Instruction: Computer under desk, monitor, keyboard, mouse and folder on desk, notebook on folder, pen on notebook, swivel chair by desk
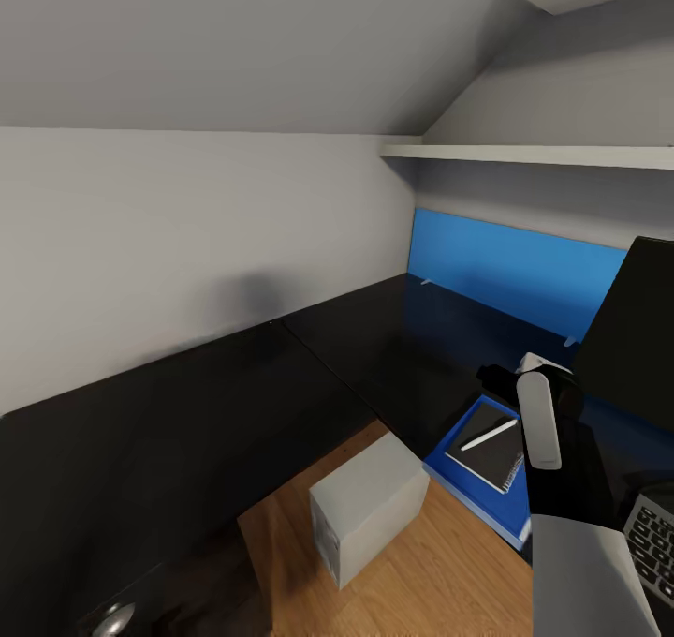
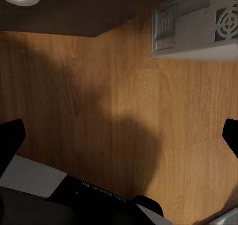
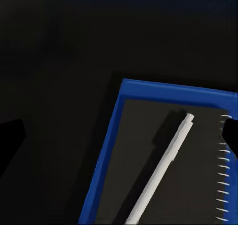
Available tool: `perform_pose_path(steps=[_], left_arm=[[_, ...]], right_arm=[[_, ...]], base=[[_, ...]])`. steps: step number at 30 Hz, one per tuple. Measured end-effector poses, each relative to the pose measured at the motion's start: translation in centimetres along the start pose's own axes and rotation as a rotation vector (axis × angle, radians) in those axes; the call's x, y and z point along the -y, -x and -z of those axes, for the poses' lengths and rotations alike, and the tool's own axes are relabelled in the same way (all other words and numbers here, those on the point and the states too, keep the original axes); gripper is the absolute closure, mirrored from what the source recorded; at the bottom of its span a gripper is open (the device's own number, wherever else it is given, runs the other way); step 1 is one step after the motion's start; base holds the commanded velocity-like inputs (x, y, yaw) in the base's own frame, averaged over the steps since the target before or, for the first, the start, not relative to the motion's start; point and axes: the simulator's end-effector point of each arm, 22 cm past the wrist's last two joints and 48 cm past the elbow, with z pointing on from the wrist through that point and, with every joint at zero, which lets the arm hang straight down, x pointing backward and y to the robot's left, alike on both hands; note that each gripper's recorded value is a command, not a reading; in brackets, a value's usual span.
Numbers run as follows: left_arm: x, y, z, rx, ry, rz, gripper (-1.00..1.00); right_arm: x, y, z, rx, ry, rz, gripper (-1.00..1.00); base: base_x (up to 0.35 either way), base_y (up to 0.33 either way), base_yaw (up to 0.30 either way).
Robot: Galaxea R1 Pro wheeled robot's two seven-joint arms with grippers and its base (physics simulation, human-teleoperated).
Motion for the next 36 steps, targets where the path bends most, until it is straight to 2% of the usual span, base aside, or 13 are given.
perform_pose_path(steps=[5, 10, 18, 23, 26, 29, 36], left_arm=[[0.1, 0.0, -0.1, 0.0, -0.001, -0.004, -1.0], [0.2, 0.1, -0.1, 0.001, -0.001, -0.006, -1.0], [0.2, 0.1, -0.1, 0.003, -0.001, -0.009, -1.0], [0.3, 0.2, 0.0, 0.005, -0.002, -0.011, -1.0], [0.3, 0.2, 0.0, 0.005, -0.003, -0.011, -1.0], [0.3, 0.2, -0.1, 0.006, -0.002, -0.013, -1.0], [0.3, 0.6, 0.0, 0.027, -0.001, -0.017, -1.0]], right_arm=[[-0.9, 0.2, 0.5, 0.013, 0.016, 0.017, -1.0], [-3.3, 0.2, 2.0, 0.05, 0.059, 0.078, -1.0], [-4.5, -0.5, 2.5, 0.05, 0.085, 0.1, -1.0], [-8.6, -1.5, 3.4, 0.042, 0.222, 0.155, -1.0], [-9.2, -1.8, 3.5, 0.038, 0.245, 0.165, -1.0], [-10.5, -2.7, 3.9, 0.032, 0.28, 0.198, -1.0], [-11.9, -3.5, 4.5, 0.034, 0.305, 0.242, -1.0]], base=[[-0.272, -0.161, 0.0], [-0.298, -0.161, 0.0], [-0.243, -0.112, 0.082], [-0.034, -0.014, 0.249], [-0.009, -0.004, 0.238], [-0.002, -0.001, 0.213], [-0.054, 0.0, 0.249]])
